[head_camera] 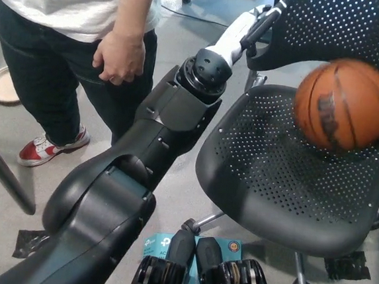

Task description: The robot grabs the basketball from a person using both hands and then drops it on the black chair in the front

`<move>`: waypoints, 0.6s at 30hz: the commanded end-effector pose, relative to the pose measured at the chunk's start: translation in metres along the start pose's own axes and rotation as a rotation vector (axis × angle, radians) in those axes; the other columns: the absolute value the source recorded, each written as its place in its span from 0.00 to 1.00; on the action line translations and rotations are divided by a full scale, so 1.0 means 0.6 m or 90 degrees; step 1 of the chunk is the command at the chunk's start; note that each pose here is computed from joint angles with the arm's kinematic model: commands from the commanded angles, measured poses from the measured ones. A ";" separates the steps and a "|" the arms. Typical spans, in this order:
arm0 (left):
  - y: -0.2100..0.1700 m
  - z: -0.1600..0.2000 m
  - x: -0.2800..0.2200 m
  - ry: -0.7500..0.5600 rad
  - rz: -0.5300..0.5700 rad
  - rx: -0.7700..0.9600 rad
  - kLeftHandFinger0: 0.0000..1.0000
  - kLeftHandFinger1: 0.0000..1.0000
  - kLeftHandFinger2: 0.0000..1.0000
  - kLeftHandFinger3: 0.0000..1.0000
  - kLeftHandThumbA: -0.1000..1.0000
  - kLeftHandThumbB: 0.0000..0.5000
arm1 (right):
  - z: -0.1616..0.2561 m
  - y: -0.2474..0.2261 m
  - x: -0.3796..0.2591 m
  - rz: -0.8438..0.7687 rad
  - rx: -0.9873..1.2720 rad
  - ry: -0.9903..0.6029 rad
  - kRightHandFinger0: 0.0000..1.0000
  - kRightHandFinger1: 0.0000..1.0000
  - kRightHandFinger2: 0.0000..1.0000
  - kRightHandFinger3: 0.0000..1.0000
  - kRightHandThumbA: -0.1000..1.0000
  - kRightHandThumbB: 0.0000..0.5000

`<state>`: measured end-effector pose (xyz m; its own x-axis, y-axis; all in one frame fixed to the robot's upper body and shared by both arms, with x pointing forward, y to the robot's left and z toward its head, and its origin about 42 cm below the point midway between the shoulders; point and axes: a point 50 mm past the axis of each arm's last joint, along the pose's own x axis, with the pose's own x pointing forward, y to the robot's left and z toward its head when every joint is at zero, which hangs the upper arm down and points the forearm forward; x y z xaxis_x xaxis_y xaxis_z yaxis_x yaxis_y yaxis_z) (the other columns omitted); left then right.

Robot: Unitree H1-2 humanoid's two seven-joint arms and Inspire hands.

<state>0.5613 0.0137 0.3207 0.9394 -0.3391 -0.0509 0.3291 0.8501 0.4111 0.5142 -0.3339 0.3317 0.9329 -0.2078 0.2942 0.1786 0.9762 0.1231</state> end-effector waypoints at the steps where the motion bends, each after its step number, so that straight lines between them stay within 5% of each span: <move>1: 0.020 0.061 0.000 -0.083 -0.014 0.005 1.00 1.00 1.00 1.00 1.00 0.62 | 0.063 0.014 0.002 0.034 0.006 -0.077 1.00 1.00 1.00 1.00 1.00 0.70; 6: 0.029 0.048 -0.028 -0.130 -0.027 -0.021 1.00 1.00 1.00 1.00 1.00 0.58 | 0.091 0.031 -0.035 0.068 -0.003 -0.123 1.00 1.00 1.00 1.00 1.00 0.56; 18: 0.030 -0.043 -0.221 -0.291 -0.034 -0.057 1.00 1.00 1.00 1.00 1.00 0.51 | 0.101 0.075 -0.185 0.143 -0.055 -0.232 1.00 1.00 1.00 1.00 1.00 0.60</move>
<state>0.4946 0.0582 0.2780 0.8853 -0.4389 0.1537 0.3788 0.8723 0.3092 0.4440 -0.3000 0.3356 0.8821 -0.0898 0.4625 0.0744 0.9959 0.0515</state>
